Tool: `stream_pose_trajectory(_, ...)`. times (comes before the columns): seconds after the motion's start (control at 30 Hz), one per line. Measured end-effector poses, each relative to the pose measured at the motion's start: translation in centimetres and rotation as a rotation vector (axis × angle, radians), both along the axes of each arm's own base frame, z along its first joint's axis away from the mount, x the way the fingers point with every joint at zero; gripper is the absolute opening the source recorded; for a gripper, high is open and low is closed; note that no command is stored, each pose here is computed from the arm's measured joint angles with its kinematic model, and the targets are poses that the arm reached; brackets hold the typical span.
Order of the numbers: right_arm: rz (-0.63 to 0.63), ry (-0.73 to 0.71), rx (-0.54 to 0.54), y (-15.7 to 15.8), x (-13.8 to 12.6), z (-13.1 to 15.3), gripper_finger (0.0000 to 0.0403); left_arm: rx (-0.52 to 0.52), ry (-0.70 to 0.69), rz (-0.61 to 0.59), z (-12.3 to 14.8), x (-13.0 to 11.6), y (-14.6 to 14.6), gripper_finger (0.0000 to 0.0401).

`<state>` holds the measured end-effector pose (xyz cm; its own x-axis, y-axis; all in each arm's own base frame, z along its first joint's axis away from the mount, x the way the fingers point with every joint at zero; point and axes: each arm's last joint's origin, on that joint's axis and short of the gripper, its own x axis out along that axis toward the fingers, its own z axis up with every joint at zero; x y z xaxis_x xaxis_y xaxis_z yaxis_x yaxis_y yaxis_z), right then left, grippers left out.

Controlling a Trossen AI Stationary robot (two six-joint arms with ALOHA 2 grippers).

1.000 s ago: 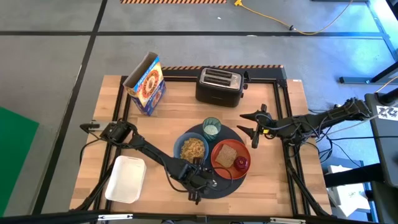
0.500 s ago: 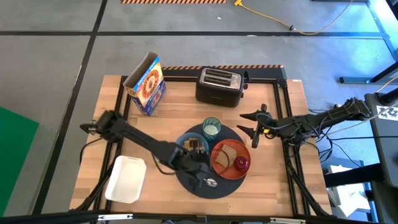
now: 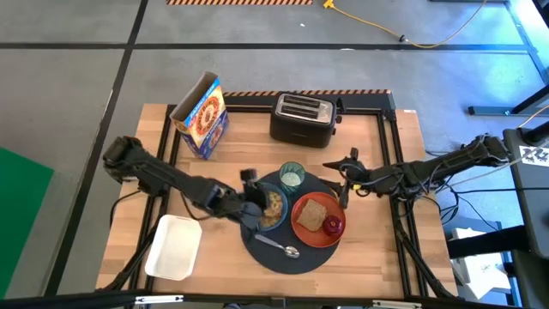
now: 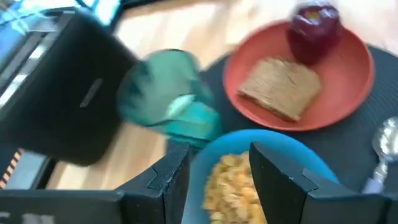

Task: Arrange a breakfast setting
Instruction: Return to Home Position

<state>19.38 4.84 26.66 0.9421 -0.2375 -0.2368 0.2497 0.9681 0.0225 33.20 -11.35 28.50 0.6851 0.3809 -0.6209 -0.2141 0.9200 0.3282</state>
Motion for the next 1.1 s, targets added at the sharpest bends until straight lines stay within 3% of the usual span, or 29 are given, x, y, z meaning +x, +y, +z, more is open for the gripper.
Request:
stream_pose_trajectory(0.2,0.244,-0.192,-0.015,1.0,1.0,1.8,0.023,-0.044,-0.215,0.037,2.6,-4.6,1.6,0.016)
stream_pose_trajectory(0.33,0.335,-0.262,0.028,1.3,1.0,2.4,0.023,-0.039,-0.386,-0.035,1.6,-7.2,1.5,0.016)
stream_pose_trajectory(0.47,0.312,-0.217,0.055,1.7,2.4,1.2,0.023,-0.058,-0.48,-0.072,-2.4,-8.2,1.3,0.016)
stream_pose_trajectory(0.6,0.298,-0.207,0.047,2.1,4.0,-0.1,0.023,-0.069,-0.541,-0.033,-4.9,-8.7,2.0,0.016)
stream_pose_trajectory(0.7,0.3,-0.227,0.022,2.2,4.2,-0.1,0.023,-0.065,-0.551,0.001,-5.1,-8.9,3.1,0.016)
stream_pose_trajectory(0.9,0.245,-0.244,-0.029,1.8,3.6,0.6,0.023,-0.143,-0.563,-0.122,-4.7,-8.5,3.6,0.016)
stream_pose_trajectory(1.1,0.12,-0.137,-0.065,1.4,3.3,-0.2,0.023,-0.118,-0.558,-0.131,-5.2,-8.1,3.5,0.016)
